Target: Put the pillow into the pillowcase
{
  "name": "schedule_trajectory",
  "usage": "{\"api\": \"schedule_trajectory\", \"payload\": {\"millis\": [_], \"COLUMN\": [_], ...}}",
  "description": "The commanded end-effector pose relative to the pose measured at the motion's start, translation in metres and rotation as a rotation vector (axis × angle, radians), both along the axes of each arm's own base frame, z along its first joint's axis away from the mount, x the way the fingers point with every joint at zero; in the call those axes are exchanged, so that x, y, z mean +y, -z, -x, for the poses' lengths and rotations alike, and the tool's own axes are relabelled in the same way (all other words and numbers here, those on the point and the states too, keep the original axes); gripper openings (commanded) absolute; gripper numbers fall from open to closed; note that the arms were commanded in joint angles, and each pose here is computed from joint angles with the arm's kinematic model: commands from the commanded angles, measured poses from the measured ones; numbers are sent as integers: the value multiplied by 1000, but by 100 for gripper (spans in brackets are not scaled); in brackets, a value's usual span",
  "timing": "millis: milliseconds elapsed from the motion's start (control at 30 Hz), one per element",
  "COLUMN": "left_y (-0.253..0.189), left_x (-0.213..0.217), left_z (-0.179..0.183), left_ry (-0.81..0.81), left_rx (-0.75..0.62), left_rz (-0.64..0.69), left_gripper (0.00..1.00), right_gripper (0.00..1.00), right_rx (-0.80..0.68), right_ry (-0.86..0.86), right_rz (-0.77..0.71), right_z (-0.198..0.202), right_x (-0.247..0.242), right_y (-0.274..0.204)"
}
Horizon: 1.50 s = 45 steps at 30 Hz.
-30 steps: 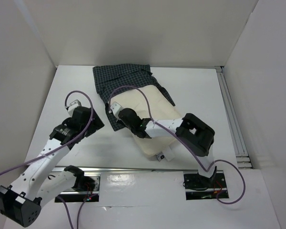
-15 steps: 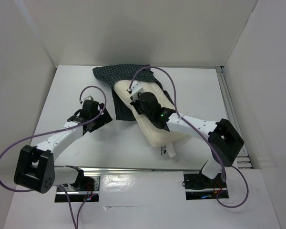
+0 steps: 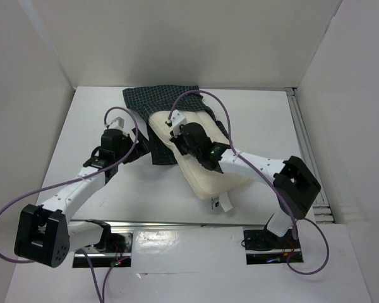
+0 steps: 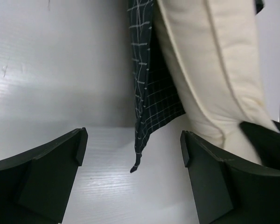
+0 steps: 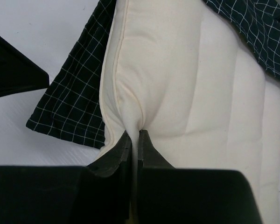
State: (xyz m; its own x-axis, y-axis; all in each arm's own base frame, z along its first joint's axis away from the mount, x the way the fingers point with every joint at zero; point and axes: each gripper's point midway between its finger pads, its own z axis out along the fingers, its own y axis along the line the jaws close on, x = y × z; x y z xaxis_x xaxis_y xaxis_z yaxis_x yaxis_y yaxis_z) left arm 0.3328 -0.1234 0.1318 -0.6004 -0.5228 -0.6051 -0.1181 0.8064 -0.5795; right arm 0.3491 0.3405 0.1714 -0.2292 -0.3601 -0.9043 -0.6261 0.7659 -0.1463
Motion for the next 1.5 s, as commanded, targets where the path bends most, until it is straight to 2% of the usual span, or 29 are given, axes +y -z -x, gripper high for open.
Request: {"api": "schedule_trajectory", "payload": {"millis": [0, 67, 100, 167, 200, 300, 400, 433, 467, 600, 633, 667, 733, 767, 833, 867, 900, 933, 967, 1000, 1067, 1133, 1167, 1200, 1267, 1300, 1367, 1467], "left_y": [-30, -19, -27, -4, -8, 17, 22, 15, 12, -7, -8, -1, -21, -9, -20, -11, 0, -2, 10, 14, 27, 46, 53, 51, 49, 43, 27, 13], "left_x": [-8, -11, -13, -14, -15, -18, -27, -32, -35, -57, -65, -64, -76, -72, -82, -80, -81, -87, -87, -87, -88, -73, -66, -63, -57, -57, -57, -62], "left_z": [-12, -18, -27, -36, -45, -52, -62, -68, -71, -65, -54, -43, -21, -7, 15, 32, 41, 55, 68, 76, 98, 106, 110, 109, 106, 101, 89, 71], "left_ry": [49, 59, 59, 63, 54, 68, 99, 115, 123, 192, 219, 218, 265, 251, 295, 303, 319, 352, 361, 368, 402, 334, 311, 299, 254, 242, 210, 211], "left_rx": [-126, -113, -124, -48, -53, 5, 17, -10, -15, -66, -69, -64, -114, -77, -83, -45, -14, -22, 17, 35, 91, 155, 192, 185, 174, 157, 103, 44], "left_rz": [42, 45, 48, 25, 20, 8, 26, 23, 29, 0, 1, -21, -7, -39, -41, -51, -61, -59, -59, -55, -71, -119, -140, -148, -158, -159, -157, -164], "left_gripper": [100, 99, 96, 88, 80, 70, 41, 15, 0, 0, 0, 0, 0, 0, 0, 0, 0, 0, 0, 0, 0, 0, 0, 0, 0, 0, 0, 0], "right_gripper": [0, 0, 0, 0, 0, 0, 0, 0, 0, 0, 0, 0, 0, 0, 0, 0, 0, 0, 0, 0, 0, 0, 0, 0, 0, 0, 0, 0], "right_rx": [-79, -74, -89, -89, -95, -90, -90, -95, -84, -41, -5, 6, 31, 22, -4, -41, -40, -76, -63, -81, -65, -55, -60, -62, -8, -3, 51, 80], "right_ry": [2, 5, 5, 5, 5, 8, 8, -2, -2, -12, -46, -57, -35, -9, 58, 103, 125, 149, 174, 184, 200, 152, 69, 51, 60, 50, 50, 170], "right_rz": [-107, -114, -131, -131, -138, -145, -145, -152, -140, -130, -110, -136, -127, -161, -193, -266, -252, -320, -349, -398, -433, -449, -475, -466, -390, -390, -333, -333], "right_z": [-11, -10, -10, -10, -10, -9, -9, -7, -8, -15, -15, -19, -30, -38, -56, -67, -70, -83, -85, -93, -98, -91, -76, -69, -54, -47, -33, -17], "right_x": [16, 17, 16, 16, 16, 16, 16, 20, 22, 37, 47, 57, 68, 75, 80, 84, 82, 82, 84, 85, 83, 81, 84, 80, 63, 58, 46, 27], "right_y": [-47, -47, -55, -55, -60, -60, -60, -64, -56, -32, -11, -14, 8, 3, 8, -8, -1, -16, -10, -28, -34, -44, -67, -69, -45, -51, -20, 3]}}
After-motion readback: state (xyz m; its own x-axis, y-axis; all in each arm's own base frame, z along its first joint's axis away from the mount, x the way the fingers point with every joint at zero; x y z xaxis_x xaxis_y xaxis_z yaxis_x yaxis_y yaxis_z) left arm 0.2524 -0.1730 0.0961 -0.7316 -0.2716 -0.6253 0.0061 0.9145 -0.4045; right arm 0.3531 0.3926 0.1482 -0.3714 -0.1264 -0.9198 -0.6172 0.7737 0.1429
